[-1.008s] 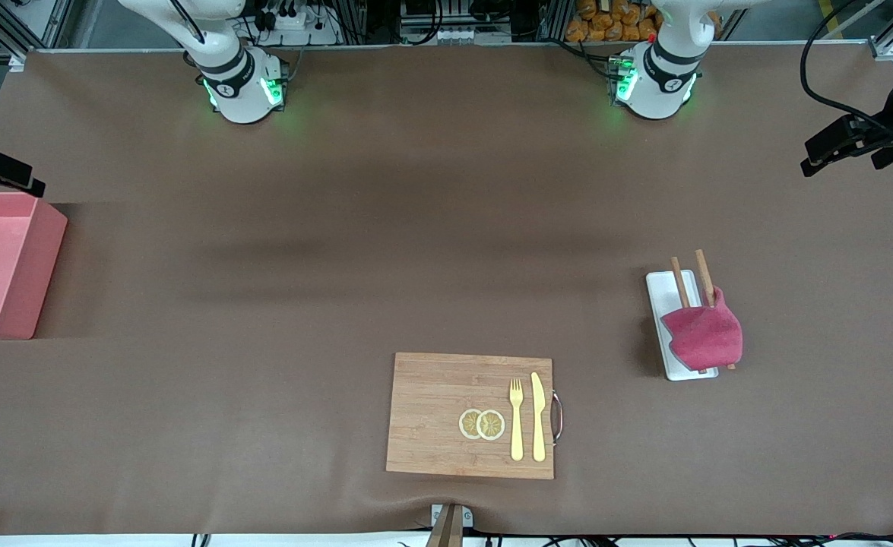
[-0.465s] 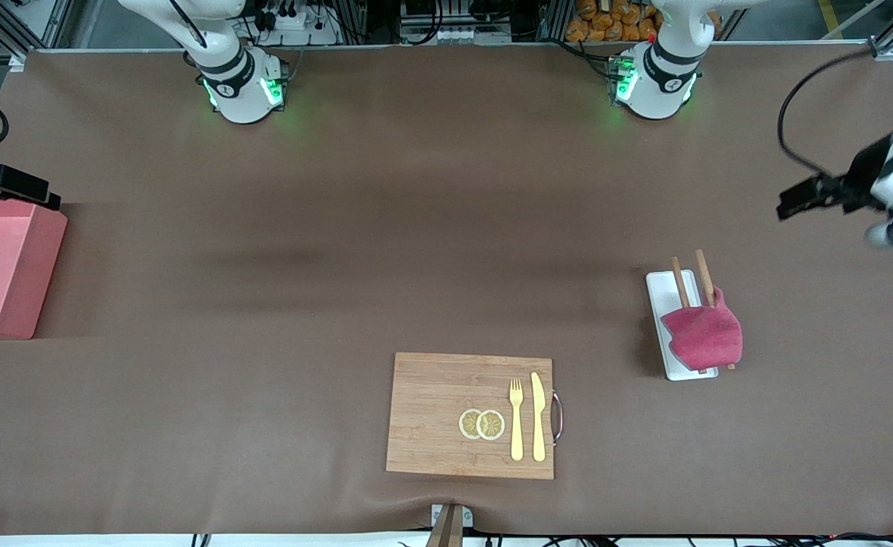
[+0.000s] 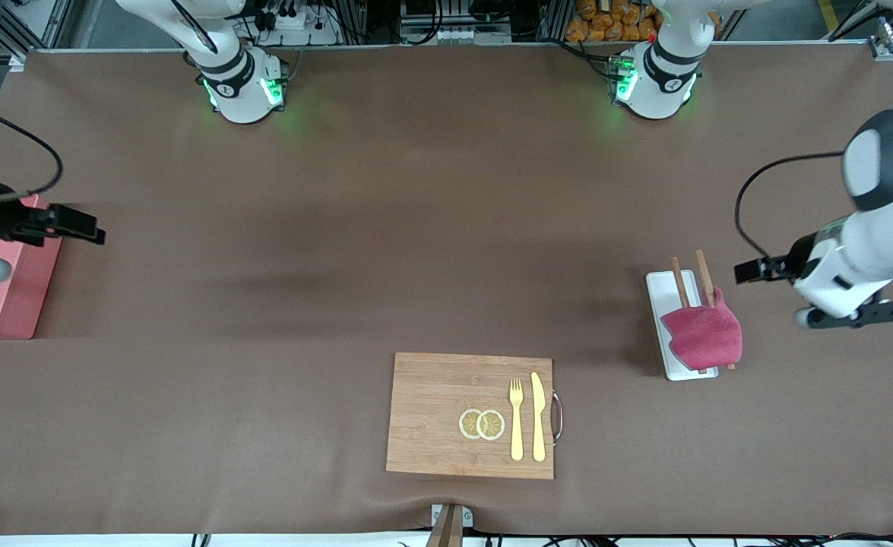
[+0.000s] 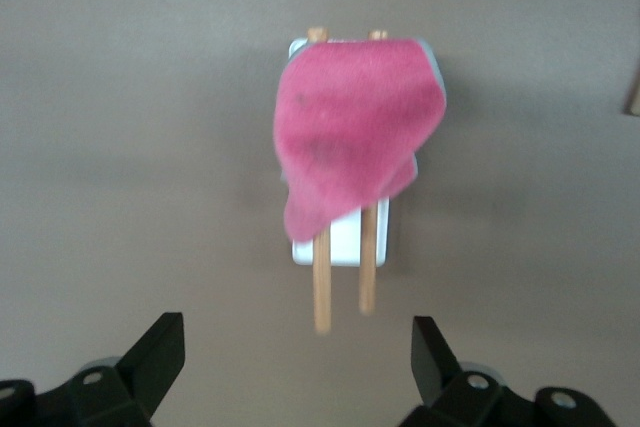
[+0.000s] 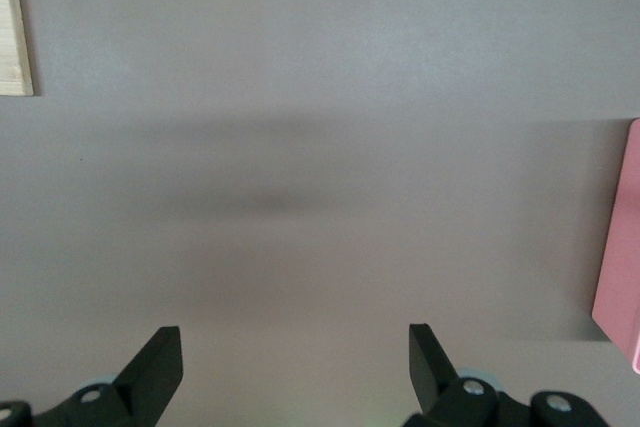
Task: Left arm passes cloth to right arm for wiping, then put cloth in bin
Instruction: 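Reach the left gripper down and grasp the pink cloth on the chopsticks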
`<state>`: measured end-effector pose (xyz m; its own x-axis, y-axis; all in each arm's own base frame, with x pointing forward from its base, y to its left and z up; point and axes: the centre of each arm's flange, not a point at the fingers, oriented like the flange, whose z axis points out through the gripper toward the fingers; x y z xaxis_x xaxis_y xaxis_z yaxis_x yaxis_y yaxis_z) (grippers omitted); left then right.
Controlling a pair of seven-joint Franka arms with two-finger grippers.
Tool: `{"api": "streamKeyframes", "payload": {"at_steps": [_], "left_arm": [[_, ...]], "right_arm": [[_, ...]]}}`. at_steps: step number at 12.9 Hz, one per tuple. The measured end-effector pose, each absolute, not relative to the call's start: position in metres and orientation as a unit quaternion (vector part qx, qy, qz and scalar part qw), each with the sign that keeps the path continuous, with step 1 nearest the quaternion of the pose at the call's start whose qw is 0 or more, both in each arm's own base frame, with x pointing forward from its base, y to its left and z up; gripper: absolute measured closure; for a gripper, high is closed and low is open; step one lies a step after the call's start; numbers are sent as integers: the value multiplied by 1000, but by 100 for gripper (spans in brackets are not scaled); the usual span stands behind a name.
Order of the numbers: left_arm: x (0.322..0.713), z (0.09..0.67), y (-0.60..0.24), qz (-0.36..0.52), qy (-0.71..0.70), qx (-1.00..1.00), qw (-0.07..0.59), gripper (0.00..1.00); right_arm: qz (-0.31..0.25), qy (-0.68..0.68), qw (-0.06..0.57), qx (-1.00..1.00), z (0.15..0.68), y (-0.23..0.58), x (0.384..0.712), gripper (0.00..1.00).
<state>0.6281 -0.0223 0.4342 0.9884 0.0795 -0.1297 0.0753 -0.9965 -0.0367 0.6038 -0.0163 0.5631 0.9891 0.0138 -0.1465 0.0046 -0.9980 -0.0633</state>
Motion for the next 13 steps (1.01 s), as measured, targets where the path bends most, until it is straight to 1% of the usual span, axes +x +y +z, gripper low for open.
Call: {"api": "streamKeyframes", "payload": {"at_steps": [4,7,8,10,11,12,13], "left_arm": [[636,368,-27,63,-28,-997,21,0],[640,333,-32,73,-9,-996,43,1],[640,326,-35,78,-5,-996,44,4],[641,319,-38,80,-2,-996,44,29],[641,319,-39,81,-2,-996,44,43],[641,319,-39,80,-2,-996,44,52],[642,320,-39,79,-2,-996,44,64]], "right_arm": [[98,-2,51,-994,531,-14,615,0],[121,3,103,-987,511,-3,619,0],[130,9,121,-984,511,1,617,0],[144,38,143,-979,511,7,615,0],[148,55,150,-976,512,10,614,0],[153,70,155,-973,512,13,614,0],[159,78,159,-971,512,14,613,0]]}}
